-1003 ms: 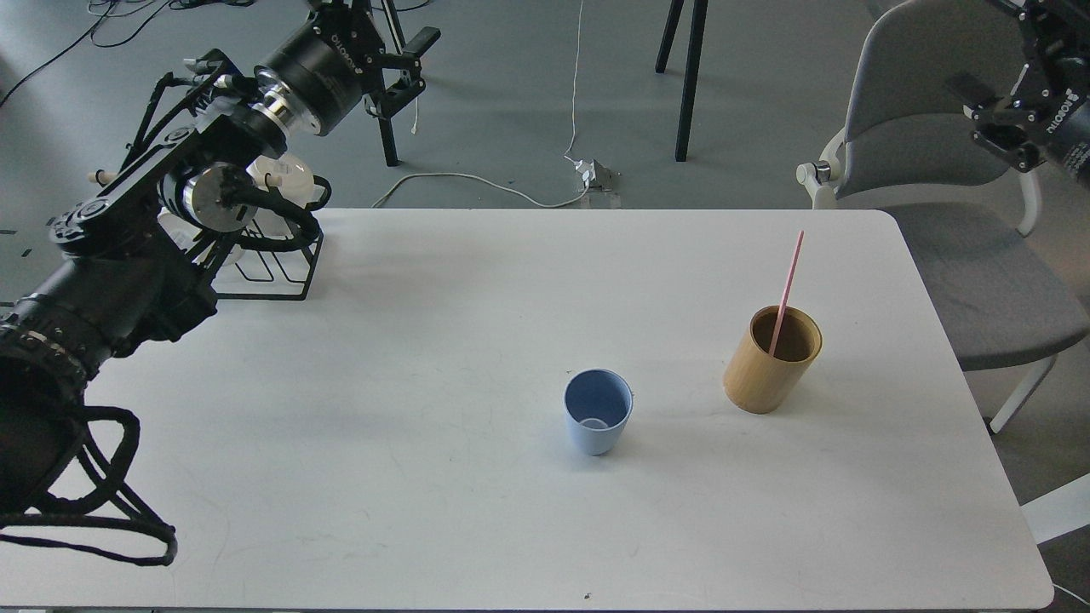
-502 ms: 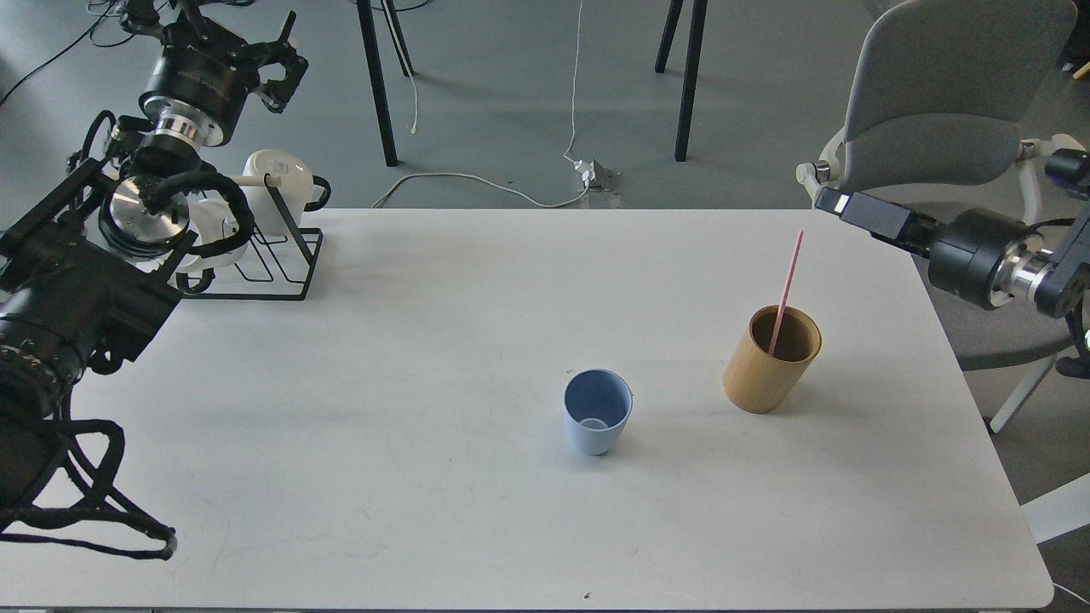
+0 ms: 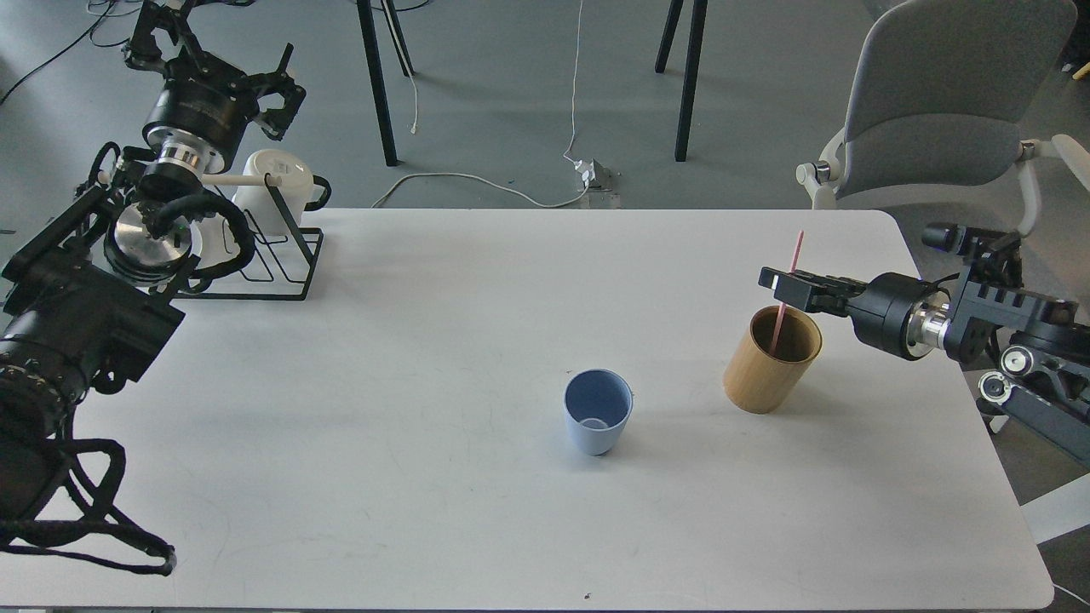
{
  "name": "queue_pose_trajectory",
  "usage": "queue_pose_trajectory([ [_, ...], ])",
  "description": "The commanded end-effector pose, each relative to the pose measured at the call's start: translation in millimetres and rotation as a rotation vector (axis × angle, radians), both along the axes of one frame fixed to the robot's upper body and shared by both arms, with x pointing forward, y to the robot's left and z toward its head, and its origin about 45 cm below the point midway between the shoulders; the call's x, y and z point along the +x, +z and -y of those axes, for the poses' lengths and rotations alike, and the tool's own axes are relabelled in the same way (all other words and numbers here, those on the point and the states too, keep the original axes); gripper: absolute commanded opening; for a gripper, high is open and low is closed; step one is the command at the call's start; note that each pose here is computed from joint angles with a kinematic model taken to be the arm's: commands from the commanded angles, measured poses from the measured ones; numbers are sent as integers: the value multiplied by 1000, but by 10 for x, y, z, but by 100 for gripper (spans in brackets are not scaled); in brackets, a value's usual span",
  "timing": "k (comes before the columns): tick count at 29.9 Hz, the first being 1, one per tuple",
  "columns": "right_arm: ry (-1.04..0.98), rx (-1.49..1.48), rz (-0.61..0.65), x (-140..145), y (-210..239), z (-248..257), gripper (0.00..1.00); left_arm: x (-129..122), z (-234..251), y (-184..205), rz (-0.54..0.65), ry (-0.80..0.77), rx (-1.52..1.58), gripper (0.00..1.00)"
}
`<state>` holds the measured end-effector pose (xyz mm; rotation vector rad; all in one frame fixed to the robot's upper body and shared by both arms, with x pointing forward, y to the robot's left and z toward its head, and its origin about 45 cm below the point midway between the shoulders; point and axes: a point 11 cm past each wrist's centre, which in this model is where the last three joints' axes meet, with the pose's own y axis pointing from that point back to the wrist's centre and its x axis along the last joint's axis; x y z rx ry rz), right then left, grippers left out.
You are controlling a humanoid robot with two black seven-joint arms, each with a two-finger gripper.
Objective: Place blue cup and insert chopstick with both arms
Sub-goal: 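Reach the right gripper to the straw in the tan cup and grasp it, then pull the straw up out of the tan cup with the right gripper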
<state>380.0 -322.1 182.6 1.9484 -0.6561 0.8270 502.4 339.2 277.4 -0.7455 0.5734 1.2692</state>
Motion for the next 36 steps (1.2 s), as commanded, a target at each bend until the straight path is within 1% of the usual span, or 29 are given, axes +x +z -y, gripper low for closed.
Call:
queue_pose_trajectory([
  [1, 22, -42, 0, 7, -39, -20, 34, -2, -13, 2, 0, 2, 1, 99],
  [6, 11, -51, 4, 42, -31, 17, 23, -3, -21, 5, 0, 3, 2, 99],
  [11, 11, -55, 12, 63, 3, 23, 6, 1, -21, 15, 3, 4, 1, 99],
  [15, 22, -47, 17, 64, 41, 0, 1, -3, -35, 7, 1, 6, 2, 99],
  [18, 41, -52, 25, 25, 120, 15, 0, -2, -45, 6, -1, 9, 4, 99],
  [22, 74, -72, 69, -21, 450, 87, 0, -3, -59, 8, 0, 12, 4, 99],
  [25, 99, -95, 129, 27, 798, 99, 0, -9, -121, 30, 2, 22, 12, 99],
  [30, 111, -144, 237, 239, 1596, 136, 0, -14, -168, 53, 7, 31, 15, 99],
  [33, 121, -101, 285, 334, 1897, -15, 0, -14, -198, 72, 11, 37, 16, 99],
  [36, 172, 2, 255, 361, 1836, -394, 0, -13, -216, 88, 15, 42, 9, 99],
])
